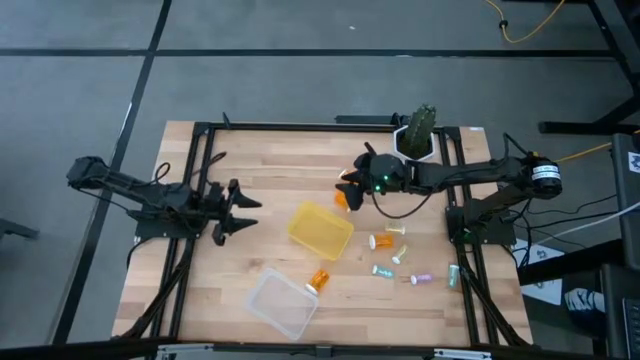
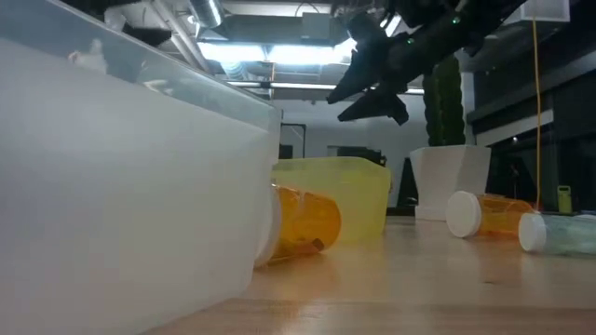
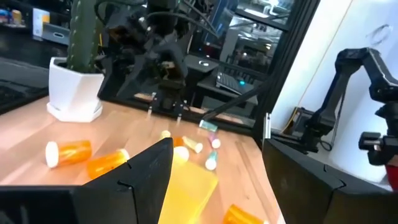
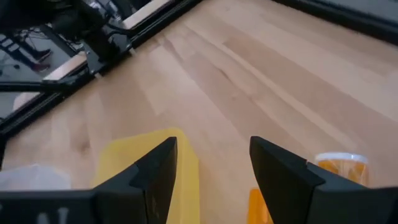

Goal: Pick and place medicine bottles into bin by pill shape (circle, oval)
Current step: Put the orange bottled capsule into the yellow bin

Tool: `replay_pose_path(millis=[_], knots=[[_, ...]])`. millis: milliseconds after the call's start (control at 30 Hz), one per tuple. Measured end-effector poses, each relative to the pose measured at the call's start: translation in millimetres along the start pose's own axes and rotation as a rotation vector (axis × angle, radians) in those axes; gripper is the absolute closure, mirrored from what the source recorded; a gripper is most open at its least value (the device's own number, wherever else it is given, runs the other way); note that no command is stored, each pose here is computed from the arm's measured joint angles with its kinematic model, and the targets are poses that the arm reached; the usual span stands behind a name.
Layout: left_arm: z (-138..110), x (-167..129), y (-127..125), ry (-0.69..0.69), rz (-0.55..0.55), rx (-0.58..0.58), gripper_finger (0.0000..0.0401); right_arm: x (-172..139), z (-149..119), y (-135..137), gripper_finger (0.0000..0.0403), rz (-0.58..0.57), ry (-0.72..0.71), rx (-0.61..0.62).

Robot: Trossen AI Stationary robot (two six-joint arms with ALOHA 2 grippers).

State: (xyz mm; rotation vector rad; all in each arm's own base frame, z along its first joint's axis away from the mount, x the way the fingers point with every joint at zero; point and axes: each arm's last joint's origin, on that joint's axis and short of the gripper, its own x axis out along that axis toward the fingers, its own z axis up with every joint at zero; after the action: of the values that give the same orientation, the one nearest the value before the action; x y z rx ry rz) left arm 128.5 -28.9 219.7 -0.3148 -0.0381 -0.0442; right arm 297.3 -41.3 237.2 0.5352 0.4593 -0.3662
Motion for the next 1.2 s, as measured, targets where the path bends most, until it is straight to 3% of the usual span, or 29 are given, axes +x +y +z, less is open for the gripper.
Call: replay_pose_path(millis=[133,333,400,467,633,933,1200], knots=[[14,6,-6,-0.013,-0.003,-0.001,0.0158,-5,15,19,0.0198,0.075,-0.054,-0.034],[23,11,-9,-0.026,0.03,0.023,0.0158,-33,53,78,0.0198,0.431,-0.106,-0.211],[22,11,-8,-0.026,0.062,0.026,0.0158,-43,60,95,0.0198,0.482,-0.122,-0.282],[22,11,-7,-0.024,0.087,0.028,0.0158,-52,64,107,0.0198,0.464,-0.143,-0.335],[21,11,-6,-0.014,0.099,0.032,0.0158,-62,73,113,0.0198,0.296,-0.18,-0.356],[21,11,-6,-0.015,0.099,0.032,0.0158,-64,75,113,0.0198,0.28,-0.172,-0.298],[18,14,-6,0.003,0.105,0.037,0.0158,-58,87,96,0.0198,0.167,-0.217,-0.299]])
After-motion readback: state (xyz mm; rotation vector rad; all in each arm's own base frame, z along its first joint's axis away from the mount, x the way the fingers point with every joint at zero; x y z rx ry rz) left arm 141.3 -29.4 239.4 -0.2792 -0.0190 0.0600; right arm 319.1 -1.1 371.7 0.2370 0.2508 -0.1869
